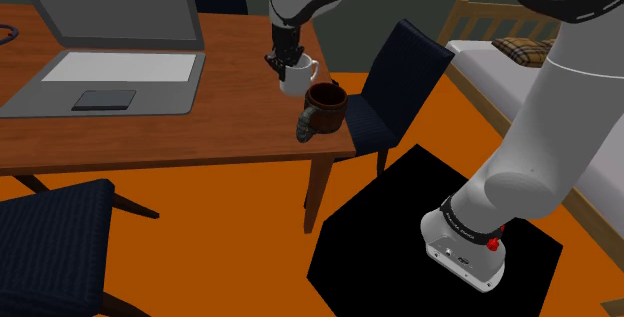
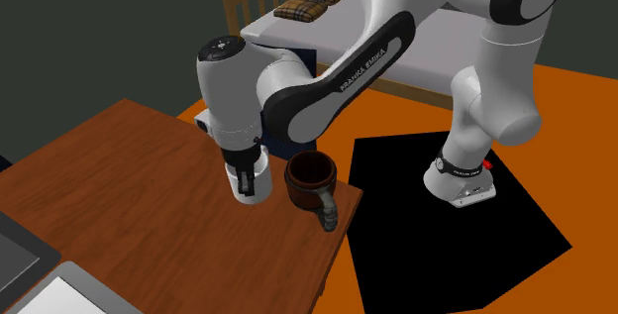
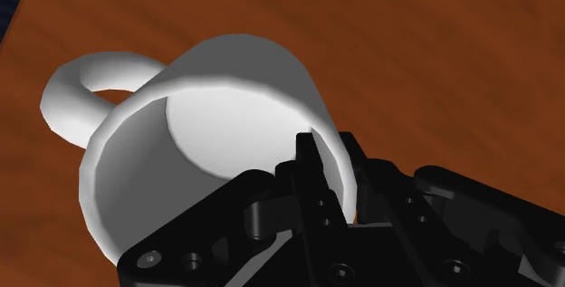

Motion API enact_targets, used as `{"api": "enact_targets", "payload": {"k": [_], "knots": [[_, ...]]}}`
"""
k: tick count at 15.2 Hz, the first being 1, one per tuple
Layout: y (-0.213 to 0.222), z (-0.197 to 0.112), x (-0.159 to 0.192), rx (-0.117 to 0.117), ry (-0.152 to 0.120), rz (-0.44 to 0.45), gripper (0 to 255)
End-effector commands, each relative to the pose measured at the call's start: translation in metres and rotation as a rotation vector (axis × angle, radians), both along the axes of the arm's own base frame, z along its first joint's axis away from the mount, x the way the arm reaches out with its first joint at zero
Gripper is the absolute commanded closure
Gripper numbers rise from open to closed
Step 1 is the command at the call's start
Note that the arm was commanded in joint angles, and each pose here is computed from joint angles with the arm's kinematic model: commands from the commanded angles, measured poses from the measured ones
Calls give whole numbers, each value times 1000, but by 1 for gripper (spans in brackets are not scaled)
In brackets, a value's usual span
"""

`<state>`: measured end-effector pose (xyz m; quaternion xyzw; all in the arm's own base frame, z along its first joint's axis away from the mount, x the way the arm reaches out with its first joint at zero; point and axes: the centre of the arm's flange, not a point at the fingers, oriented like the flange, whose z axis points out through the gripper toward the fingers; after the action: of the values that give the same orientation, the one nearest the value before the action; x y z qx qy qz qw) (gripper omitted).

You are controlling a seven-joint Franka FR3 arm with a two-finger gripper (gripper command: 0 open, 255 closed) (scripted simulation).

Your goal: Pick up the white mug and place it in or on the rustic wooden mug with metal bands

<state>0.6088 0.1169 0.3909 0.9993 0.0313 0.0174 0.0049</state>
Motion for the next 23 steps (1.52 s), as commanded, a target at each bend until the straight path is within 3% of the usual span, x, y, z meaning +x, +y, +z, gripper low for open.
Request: {"api": "enact_targets", "payload": {"k": [1, 23], "knots": [[0, 10, 0, 0, 0, 0, 255], [0, 126, 0, 0, 0, 0, 255]]}}
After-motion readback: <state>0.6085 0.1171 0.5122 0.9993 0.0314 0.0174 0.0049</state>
